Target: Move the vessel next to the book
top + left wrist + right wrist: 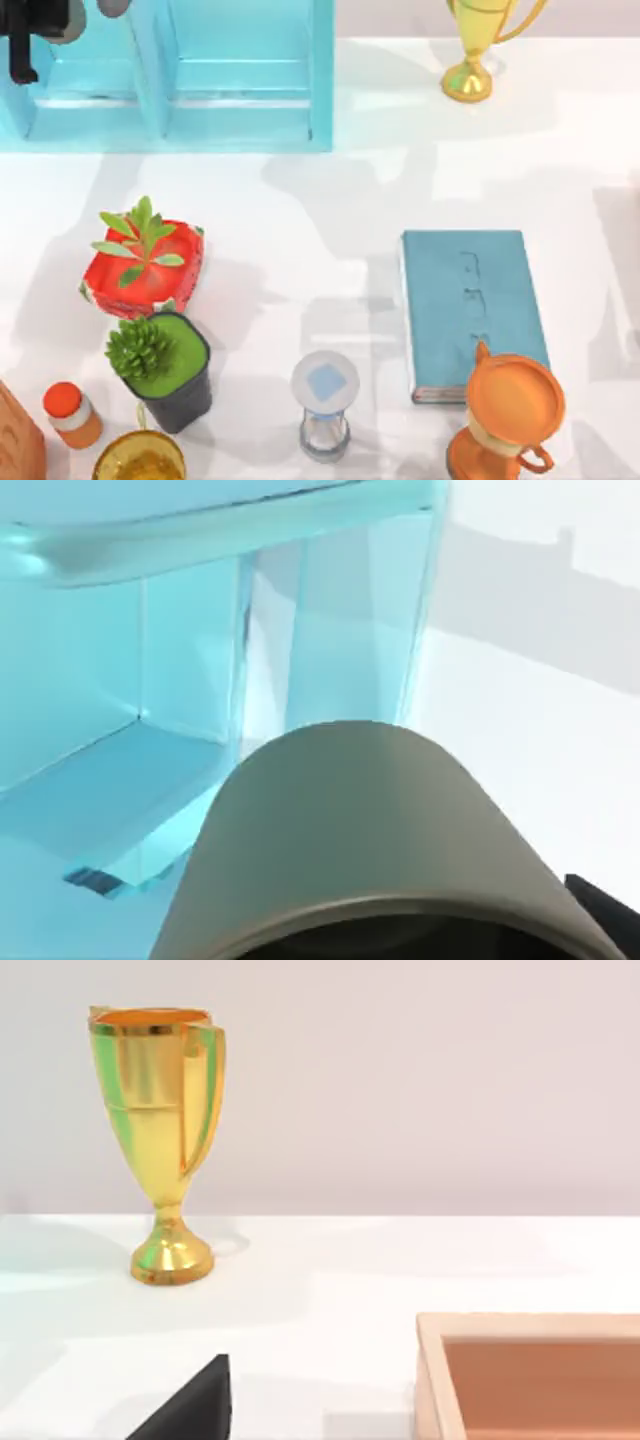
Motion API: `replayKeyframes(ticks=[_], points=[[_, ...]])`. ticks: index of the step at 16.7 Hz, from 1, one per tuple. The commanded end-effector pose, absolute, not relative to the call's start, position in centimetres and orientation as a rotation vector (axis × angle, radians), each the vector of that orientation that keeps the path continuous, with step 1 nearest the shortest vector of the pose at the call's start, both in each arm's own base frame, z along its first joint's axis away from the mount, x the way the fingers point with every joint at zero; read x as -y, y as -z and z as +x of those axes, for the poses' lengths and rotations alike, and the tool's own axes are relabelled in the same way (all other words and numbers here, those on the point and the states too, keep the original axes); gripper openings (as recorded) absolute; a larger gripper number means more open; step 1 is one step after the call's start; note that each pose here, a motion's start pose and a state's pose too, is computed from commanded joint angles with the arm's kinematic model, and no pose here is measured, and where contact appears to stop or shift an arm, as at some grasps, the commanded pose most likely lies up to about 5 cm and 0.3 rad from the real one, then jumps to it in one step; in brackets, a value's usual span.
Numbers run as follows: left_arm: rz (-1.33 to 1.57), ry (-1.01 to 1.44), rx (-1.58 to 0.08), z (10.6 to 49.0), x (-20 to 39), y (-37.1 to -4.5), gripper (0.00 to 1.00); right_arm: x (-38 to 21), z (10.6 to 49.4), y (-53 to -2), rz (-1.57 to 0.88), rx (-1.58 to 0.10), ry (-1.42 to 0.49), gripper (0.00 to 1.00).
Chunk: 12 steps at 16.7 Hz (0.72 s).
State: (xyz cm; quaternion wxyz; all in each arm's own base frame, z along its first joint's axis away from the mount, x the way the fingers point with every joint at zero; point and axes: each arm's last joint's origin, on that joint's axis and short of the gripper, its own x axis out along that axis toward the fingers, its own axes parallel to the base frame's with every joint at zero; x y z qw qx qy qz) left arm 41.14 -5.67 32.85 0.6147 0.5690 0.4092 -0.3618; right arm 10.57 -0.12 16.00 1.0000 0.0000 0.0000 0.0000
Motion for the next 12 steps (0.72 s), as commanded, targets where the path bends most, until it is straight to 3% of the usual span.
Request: replayKeyframes(ticks=[6, 12], points=[[0.935, 0.736, -0.891, 37.7, 21.0, -36.1, 0.0, 0.1, 10.6, -16.0, 0.0, 0.0, 0.0, 1.0], [0.468, 0.57, -1.12, 35.0, 29.3, -33.6, 0.0, 0.1, 10.6, -16.0, 0.0, 0.0, 0.0, 1.0]])
